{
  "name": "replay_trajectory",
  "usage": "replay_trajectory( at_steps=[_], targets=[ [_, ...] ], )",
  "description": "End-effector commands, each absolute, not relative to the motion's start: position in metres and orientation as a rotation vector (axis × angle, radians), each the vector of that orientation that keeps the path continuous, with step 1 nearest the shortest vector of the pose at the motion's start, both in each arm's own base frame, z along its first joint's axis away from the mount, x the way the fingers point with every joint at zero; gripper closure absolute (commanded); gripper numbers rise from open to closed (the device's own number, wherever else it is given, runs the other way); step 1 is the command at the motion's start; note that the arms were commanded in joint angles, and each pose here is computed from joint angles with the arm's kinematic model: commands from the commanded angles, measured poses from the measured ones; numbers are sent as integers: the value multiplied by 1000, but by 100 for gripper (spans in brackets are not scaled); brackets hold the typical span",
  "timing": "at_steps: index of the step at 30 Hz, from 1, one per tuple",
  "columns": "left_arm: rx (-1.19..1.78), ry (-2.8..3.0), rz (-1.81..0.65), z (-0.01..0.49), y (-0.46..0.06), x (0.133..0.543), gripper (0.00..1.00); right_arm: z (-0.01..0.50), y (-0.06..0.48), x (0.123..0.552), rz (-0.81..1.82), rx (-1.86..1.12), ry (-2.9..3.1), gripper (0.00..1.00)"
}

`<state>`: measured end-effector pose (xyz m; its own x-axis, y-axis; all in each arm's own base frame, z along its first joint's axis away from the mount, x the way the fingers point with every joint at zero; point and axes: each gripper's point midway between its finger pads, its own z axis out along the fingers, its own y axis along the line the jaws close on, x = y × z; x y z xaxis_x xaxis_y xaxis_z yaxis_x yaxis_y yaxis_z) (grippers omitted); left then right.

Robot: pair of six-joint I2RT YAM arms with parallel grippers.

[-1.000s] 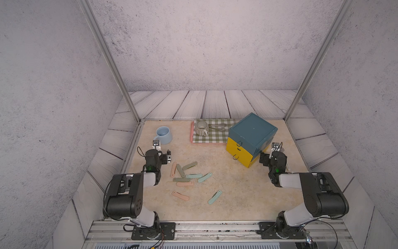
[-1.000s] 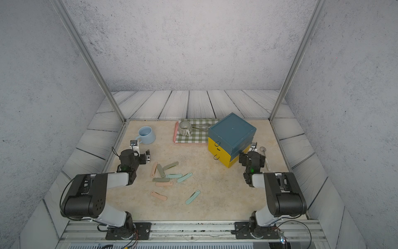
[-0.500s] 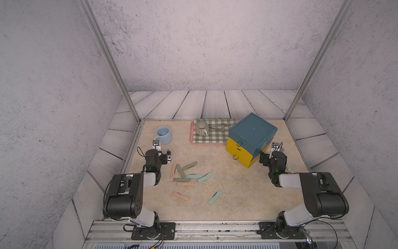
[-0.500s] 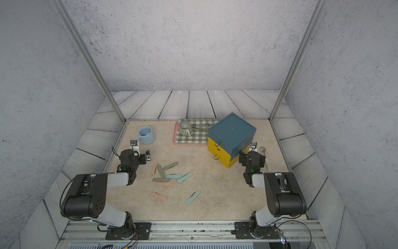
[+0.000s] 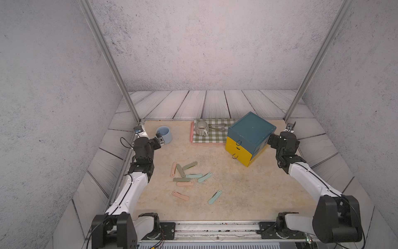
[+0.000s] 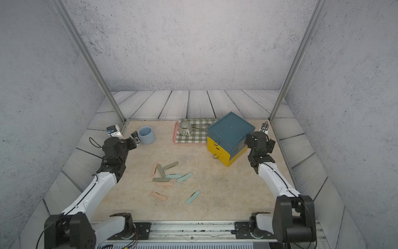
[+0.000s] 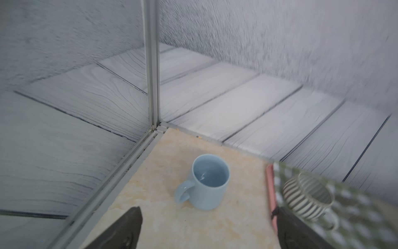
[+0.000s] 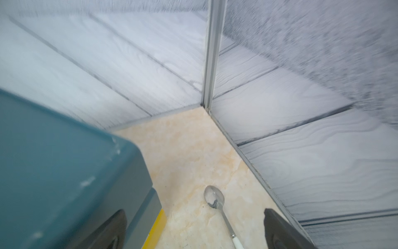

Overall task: Place the fruit knives into the drawer by color
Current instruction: Open the drawer in the storage box.

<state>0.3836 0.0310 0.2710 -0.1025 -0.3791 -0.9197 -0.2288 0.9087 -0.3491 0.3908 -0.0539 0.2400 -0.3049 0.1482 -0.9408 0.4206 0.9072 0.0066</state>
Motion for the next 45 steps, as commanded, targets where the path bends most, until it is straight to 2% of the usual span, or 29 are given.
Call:
replay_trajectory(
  at_steps=[1, 6, 13, 21, 32, 34, 36, 37, 39, 42, 44, 45],
  targets=[
    [-838, 1792, -296, 213, 36, 356, 1, 225, -60, 346, -317, 508, 2007, 1],
    [-611, 1893, -537, 216, -13, 351, 1, 245, -70, 300, -325, 593, 1975, 1],
    [-502, 1961, -723, 230, -51, 331, 1, 278, -53, 279, -200, 546, 2034, 1],
    [-356, 1950, -861, 268, -111, 307, 1, 309, -33, 286, -93, 465, 2101, 1],
    [-131, 2097, -1123, 258, -226, 319, 1, 327, 10, 324, 114, 240, 2151, 0],
    [-95, 2100, -1155, 261, -244, 322, 2, 328, 20, 332, 175, 208, 2163, 10],
    [-70, 2096, -1215, 265, -260, 325, 11, 327, 28, 341, 220, 184, 2174, 24],
    [-58, 2089, -1256, 267, -268, 327, 15, 325, 31, 345, 241, 177, 2186, 36],
    [-56, 2075, -1334, 272, -281, 331, 30, 321, 39, 353, 279, 156, 2223, 52],
    [-43, 2056, -1432, 278, -300, 339, 42, 310, 49, 367, 335, 130, 2295, 77],
    [-28, 2056, -1474, 280, -311, 343, 48, 302, 54, 376, 359, 124, 2334, 100],
    [-14, 2056, -1488, 282, -317, 344, 50, 298, 55, 380, 367, 124, 2345, 100]
  ],
)
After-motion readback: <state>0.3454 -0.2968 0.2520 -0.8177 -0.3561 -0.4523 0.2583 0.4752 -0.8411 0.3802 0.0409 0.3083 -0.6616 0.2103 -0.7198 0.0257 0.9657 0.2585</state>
